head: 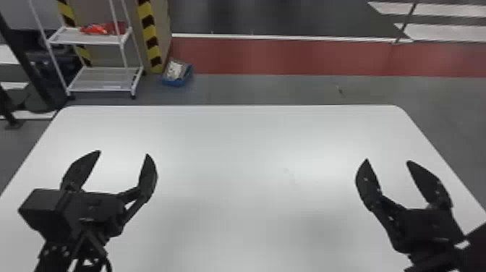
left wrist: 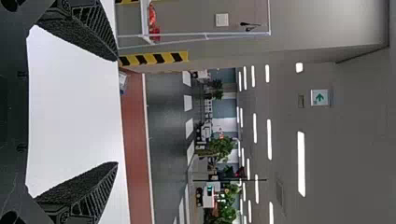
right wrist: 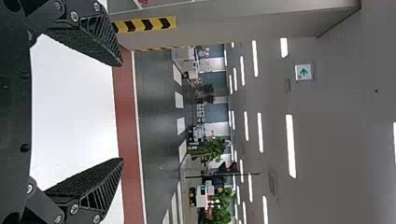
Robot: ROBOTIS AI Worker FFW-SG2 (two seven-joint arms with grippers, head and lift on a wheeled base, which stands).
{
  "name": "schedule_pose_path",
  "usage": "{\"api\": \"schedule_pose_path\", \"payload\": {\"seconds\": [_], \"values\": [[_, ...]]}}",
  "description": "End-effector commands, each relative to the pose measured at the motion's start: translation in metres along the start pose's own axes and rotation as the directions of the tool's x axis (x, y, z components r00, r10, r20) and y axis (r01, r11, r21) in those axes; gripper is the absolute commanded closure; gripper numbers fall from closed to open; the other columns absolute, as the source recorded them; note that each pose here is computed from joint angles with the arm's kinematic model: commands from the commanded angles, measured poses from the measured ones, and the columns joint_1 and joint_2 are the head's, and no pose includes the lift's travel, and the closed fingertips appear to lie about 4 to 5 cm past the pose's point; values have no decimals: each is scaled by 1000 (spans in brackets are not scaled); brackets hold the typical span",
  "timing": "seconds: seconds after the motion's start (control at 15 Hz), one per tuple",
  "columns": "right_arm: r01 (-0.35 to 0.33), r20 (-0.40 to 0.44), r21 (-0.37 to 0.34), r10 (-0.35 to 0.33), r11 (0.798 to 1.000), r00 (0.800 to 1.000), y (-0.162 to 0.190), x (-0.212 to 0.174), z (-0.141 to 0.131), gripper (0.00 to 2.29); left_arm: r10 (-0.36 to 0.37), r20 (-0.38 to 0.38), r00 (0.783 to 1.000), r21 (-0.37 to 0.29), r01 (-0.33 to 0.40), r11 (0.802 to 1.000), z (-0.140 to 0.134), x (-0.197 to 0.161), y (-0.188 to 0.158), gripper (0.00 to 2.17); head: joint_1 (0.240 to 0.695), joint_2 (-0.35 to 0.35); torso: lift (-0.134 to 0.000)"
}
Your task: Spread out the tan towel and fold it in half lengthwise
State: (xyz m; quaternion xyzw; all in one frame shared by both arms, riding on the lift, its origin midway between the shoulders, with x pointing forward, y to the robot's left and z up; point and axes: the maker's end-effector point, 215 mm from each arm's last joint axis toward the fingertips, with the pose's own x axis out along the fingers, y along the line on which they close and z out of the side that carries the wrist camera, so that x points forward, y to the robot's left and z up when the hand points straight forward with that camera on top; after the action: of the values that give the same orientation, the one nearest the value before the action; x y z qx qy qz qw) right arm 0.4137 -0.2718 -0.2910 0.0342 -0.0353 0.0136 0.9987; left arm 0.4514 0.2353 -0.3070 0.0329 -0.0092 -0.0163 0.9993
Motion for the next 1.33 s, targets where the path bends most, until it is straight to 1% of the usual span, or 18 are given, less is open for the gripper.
{"api": "schedule_pose_path", "payload": {"seconds": [0.0,1.27], "values": [[0,0,0,0,1000,1000,0,0,0,171,1,0,1000,0,-1,1000,0,0,0,87,695,-47,-128],[1,3,9,-1,1000,1000,-2,-2,1,171,-4,0,1000,1,4,1000,0,1,-2,87,695,-50,-128]]}}
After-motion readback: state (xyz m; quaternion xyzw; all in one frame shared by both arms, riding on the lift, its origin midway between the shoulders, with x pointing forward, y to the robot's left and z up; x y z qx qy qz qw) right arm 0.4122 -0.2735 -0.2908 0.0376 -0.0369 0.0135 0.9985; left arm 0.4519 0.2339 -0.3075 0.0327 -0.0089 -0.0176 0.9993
